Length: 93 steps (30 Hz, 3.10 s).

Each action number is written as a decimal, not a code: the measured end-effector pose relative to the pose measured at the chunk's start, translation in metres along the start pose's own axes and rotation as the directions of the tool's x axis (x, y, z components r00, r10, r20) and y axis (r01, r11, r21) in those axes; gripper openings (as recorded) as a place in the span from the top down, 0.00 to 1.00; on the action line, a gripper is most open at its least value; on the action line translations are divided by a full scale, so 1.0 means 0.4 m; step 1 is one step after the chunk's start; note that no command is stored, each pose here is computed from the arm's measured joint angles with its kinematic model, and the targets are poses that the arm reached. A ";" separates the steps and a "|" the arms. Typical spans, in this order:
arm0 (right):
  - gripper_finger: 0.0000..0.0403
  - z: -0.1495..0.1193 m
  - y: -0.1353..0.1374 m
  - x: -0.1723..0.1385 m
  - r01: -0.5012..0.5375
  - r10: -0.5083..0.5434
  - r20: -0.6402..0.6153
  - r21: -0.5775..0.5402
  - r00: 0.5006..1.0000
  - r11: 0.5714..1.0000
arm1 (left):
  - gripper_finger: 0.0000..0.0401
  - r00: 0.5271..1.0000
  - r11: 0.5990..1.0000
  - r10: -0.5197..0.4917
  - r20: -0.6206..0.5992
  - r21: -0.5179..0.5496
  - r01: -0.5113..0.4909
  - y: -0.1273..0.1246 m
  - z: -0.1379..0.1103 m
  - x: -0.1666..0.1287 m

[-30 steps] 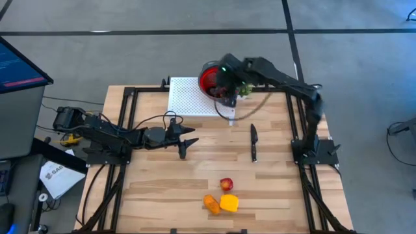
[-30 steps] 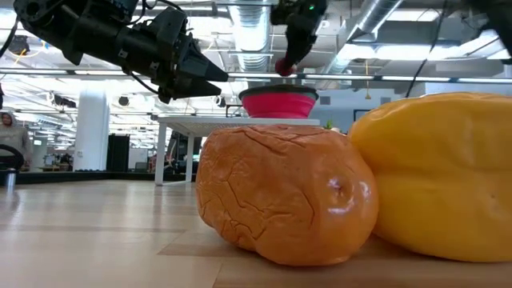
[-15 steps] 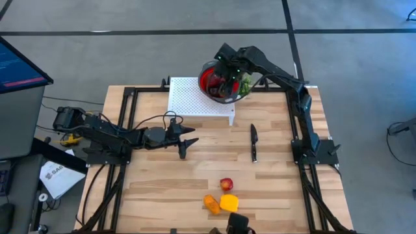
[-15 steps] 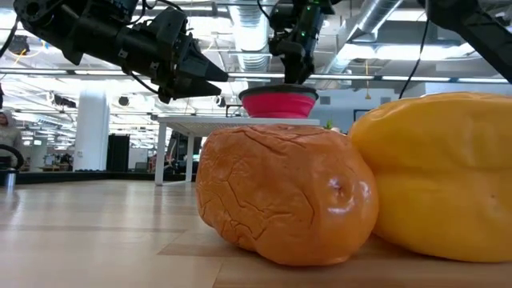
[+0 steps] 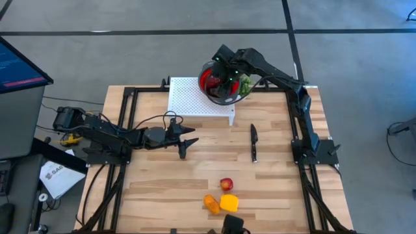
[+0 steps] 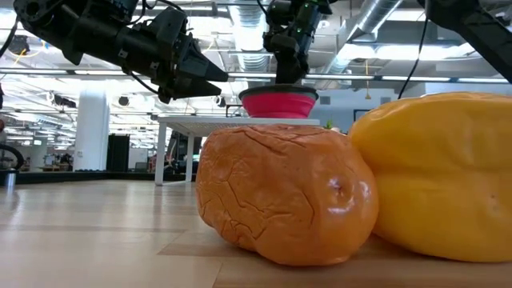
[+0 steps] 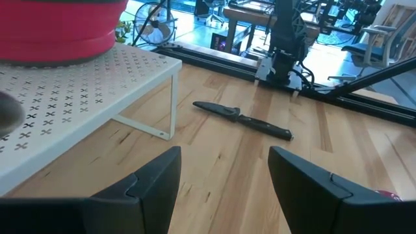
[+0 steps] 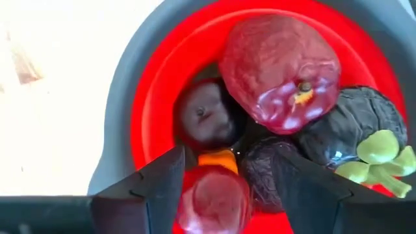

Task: Pick & Place Fruit
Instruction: Put the red apple into the red strainer bowl

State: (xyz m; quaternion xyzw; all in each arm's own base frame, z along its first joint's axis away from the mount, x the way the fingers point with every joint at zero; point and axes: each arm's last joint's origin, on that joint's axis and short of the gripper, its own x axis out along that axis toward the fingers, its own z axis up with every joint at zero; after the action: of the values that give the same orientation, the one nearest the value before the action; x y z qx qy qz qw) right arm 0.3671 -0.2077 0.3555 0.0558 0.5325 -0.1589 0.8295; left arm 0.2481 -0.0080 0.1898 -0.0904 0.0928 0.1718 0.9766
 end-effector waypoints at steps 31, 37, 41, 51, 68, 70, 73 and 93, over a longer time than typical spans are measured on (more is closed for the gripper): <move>0.76 -0.426 0.530 -0.090 -0.347 0.389 0.241 -0.200 0.889 0.916 | 0.44 0.999 0.997 -0.034 -0.014 0.073 0.035 -0.030 -0.010 -0.013; 0.77 -0.449 0.620 -0.002 -0.416 0.485 0.301 -0.266 0.821 0.870 | 0.44 0.994 0.994 -0.107 -0.028 0.034 0.108 -0.059 -0.017 -0.026; 0.71 -0.465 0.661 0.074 -0.401 0.469 0.164 -0.328 0.868 0.855 | 0.44 0.992 0.991 -0.126 -0.030 0.033 0.127 -0.070 -0.020 -0.032; 0.21 -0.509 0.745 0.186 -0.464 0.513 -0.032 -0.478 0.858 0.746 | 0.44 0.997 0.997 -0.079 0.014 -0.018 0.079 -0.066 -0.010 -0.030; 0.32 -0.536 0.810 0.261 -0.245 0.301 0.119 -0.343 0.946 0.907 | 0.44 0.997 0.997 -0.079 0.017 -0.013 0.079 -0.066 -0.009 -0.030; 0.39 -0.538 0.806 0.262 -0.224 0.278 0.120 -0.341 0.953 0.913 | 0.44 0.997 0.997 -0.079 0.017 -0.012 0.079 -0.066 -0.009 -0.030; 0.47 -0.552 0.792 0.271 -0.223 0.283 0.142 -0.333 0.949 0.916 | 0.44 0.997 0.997 -0.078 0.017 0.001 0.078 -0.066 -0.009 -0.030; 0.45 -0.473 0.532 0.316 -0.557 0.577 0.721 -0.318 0.384 0.767 | 0.34 0.877 0.769 -0.475 0.075 0.520 0.372 -0.113 0.019 0.022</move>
State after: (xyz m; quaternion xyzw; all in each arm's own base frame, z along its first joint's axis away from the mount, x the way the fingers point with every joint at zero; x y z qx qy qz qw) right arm 0.3205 0.0166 0.1448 0.1488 0.0623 0.1325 0.9780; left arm 0.2733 -0.0456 0.2020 0.1594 0.0106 -0.0751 0.9843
